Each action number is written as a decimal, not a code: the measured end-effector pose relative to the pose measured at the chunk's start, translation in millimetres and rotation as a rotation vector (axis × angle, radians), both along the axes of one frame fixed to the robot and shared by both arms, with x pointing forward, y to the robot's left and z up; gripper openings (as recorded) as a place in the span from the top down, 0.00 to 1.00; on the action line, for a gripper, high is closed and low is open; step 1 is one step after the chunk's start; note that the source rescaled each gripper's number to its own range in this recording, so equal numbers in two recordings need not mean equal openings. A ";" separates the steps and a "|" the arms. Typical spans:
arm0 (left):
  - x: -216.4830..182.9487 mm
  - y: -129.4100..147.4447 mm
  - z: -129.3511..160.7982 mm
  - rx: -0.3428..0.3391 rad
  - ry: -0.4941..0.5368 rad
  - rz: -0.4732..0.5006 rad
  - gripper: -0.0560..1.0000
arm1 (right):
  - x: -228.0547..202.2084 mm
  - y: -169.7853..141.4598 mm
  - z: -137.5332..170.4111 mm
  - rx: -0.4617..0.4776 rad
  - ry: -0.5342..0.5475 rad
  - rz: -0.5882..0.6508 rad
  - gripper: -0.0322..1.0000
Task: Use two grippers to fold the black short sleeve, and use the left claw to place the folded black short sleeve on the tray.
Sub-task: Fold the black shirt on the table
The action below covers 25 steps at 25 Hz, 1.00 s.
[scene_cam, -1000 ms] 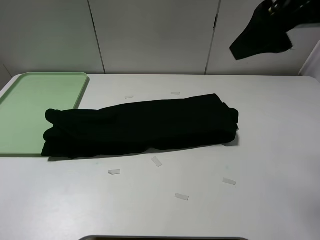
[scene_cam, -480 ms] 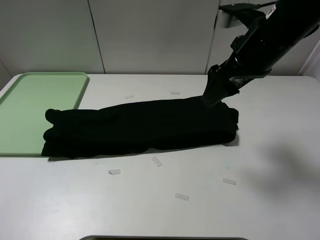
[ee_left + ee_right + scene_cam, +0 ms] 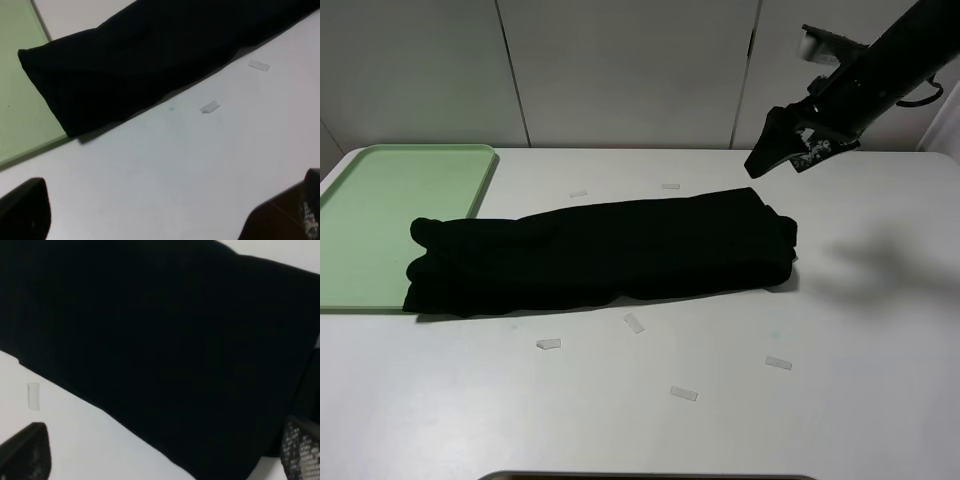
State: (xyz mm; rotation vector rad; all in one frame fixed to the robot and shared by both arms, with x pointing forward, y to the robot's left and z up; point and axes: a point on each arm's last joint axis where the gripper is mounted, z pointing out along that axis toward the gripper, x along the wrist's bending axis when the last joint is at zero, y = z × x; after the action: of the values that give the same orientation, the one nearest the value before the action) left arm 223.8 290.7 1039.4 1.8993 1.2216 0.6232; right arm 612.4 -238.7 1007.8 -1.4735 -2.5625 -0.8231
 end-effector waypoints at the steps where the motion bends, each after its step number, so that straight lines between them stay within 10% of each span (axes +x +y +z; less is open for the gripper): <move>1: 0.0 0.0 0.0 0.000 0.000 0.000 0.00 | 4.7 -5.5 -5.3 0.028 0.029 -0.010 0.00; 25: 0.0 0.0 0.0 0.000 0.000 0.000 0.00 | 55.8 -73.6 -121.1 0.057 0.248 -0.193 0.00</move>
State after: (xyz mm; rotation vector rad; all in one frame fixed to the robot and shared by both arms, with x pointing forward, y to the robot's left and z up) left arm 223.8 290.7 1039.4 1.8993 1.2216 0.6232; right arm 668.2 -312.3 886.6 -1.7057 -2.2282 -0.6775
